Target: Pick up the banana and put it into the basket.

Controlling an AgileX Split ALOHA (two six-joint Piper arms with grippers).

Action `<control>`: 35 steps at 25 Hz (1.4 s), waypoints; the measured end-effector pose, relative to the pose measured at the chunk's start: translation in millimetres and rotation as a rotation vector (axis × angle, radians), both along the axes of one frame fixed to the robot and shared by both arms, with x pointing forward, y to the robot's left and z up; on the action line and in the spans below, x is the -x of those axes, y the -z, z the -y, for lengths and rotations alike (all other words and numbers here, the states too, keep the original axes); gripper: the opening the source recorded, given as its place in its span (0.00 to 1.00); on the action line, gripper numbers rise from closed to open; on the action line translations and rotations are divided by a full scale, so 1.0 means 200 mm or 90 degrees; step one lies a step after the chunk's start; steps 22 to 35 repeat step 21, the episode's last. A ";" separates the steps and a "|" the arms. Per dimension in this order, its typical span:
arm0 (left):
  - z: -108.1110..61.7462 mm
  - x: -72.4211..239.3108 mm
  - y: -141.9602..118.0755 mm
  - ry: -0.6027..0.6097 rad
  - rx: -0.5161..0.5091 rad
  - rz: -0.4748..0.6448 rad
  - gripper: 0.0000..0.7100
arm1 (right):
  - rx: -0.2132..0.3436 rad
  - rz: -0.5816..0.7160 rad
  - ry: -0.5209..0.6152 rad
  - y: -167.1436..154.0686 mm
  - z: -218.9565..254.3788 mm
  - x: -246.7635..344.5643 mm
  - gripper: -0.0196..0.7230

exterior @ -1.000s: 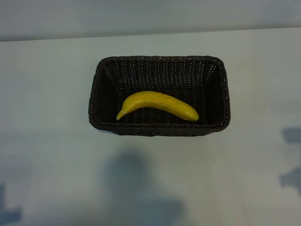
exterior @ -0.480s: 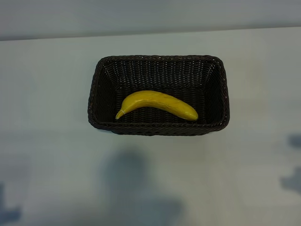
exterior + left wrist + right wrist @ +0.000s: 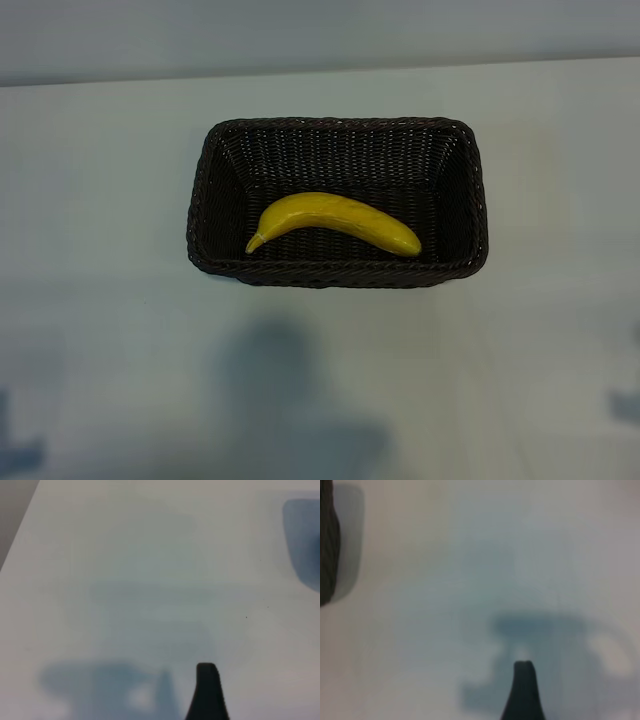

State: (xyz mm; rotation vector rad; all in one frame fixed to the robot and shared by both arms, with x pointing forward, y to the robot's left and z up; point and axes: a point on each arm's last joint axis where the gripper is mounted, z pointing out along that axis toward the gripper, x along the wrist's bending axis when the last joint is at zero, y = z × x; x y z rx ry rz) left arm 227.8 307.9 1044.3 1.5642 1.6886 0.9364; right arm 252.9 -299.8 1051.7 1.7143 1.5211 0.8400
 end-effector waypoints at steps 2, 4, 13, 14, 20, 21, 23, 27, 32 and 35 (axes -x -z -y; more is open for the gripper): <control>0.00 0.00 0.00 0.000 0.000 0.000 0.80 | 0.002 0.023 0.004 0.00 0.00 0.03 0.79; 0.00 0.00 0.00 0.000 0.000 0.000 0.80 | 0.005 0.049 0.005 0.00 -0.01 0.06 0.79; 0.00 0.00 0.00 -0.001 0.001 0.000 0.80 | 0.007 0.080 0.005 0.00 -0.01 0.10 0.79; 0.00 0.00 0.00 -0.001 0.001 0.000 0.80 | 0.007 0.080 0.005 0.00 -0.01 0.10 0.79; 0.00 0.00 0.00 -0.001 0.001 0.000 0.80 | 0.007 0.080 0.005 0.00 -0.01 0.10 0.79; 0.00 0.00 0.00 -0.001 0.001 0.000 0.80 | 0.007 0.080 0.005 0.00 -0.01 0.10 0.79; 0.00 0.00 0.00 -0.001 0.001 0.000 0.80 | 0.007 0.080 0.005 0.00 -0.01 0.10 0.79; 0.00 0.00 0.00 -0.001 0.001 0.000 0.80 | 0.007 0.080 0.005 0.00 -0.01 0.10 0.79; 0.00 0.00 0.00 -0.001 0.001 0.000 0.80 | 0.007 0.080 0.005 0.00 -0.01 0.10 0.79; 0.00 0.00 0.00 -0.001 0.001 0.000 0.80 | 0.007 0.080 0.005 0.00 -0.01 0.10 0.79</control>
